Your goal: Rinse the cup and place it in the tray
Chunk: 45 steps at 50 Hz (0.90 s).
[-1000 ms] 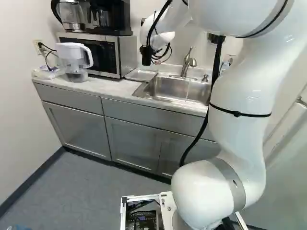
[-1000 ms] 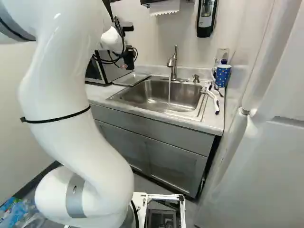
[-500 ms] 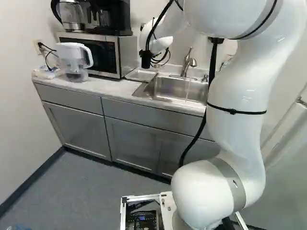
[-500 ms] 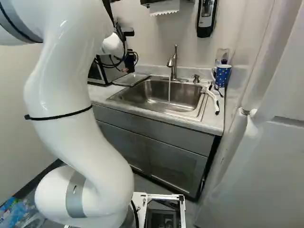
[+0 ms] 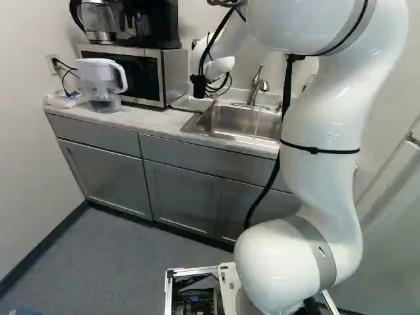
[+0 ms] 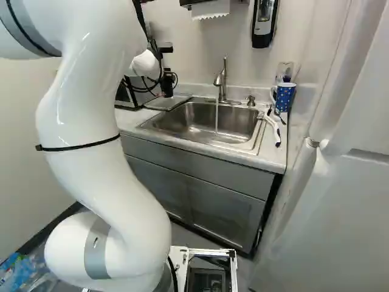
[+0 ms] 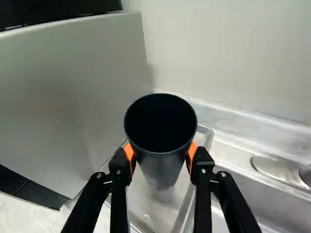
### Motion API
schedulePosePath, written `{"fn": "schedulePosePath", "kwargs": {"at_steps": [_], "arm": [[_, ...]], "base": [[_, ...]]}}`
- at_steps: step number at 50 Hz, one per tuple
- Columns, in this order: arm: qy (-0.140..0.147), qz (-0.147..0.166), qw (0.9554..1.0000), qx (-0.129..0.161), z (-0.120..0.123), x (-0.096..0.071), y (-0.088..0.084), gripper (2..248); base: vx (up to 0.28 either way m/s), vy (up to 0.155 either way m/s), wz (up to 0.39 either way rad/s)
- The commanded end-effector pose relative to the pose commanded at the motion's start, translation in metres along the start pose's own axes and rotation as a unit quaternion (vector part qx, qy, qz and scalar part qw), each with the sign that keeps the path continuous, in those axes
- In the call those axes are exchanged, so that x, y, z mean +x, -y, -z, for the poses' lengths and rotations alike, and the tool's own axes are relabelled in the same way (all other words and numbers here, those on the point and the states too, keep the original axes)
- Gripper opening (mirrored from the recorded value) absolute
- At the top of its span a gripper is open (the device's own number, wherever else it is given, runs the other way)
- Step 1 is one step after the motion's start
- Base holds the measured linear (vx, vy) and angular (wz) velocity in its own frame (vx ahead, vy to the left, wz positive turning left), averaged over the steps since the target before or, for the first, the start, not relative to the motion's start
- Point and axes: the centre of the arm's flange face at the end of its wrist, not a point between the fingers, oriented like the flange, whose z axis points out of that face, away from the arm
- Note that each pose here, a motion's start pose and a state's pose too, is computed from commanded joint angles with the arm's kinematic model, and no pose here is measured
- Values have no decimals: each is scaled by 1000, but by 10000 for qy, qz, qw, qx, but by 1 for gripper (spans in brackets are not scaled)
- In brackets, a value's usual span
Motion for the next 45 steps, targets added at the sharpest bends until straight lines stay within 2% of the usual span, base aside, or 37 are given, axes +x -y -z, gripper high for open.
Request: {"fn": "schedulePosePath", "kwargs": {"at_steps": [19,34,41,42,45], "arm": [[40,0,10000,-2,-11,-17,-1,122],[184,0,9998,-8,-20,-32,-1,122],[184,0,9998,-8,-20,-32,-1,122],[184,0,9998,-8,-20,-32,-1,135],[184,0,9998,-8,-20,-32,-1,135]], "base": [[0,0,0],[0,0,0],[0,0,0],[0,0,0],[0,0,0]]}}
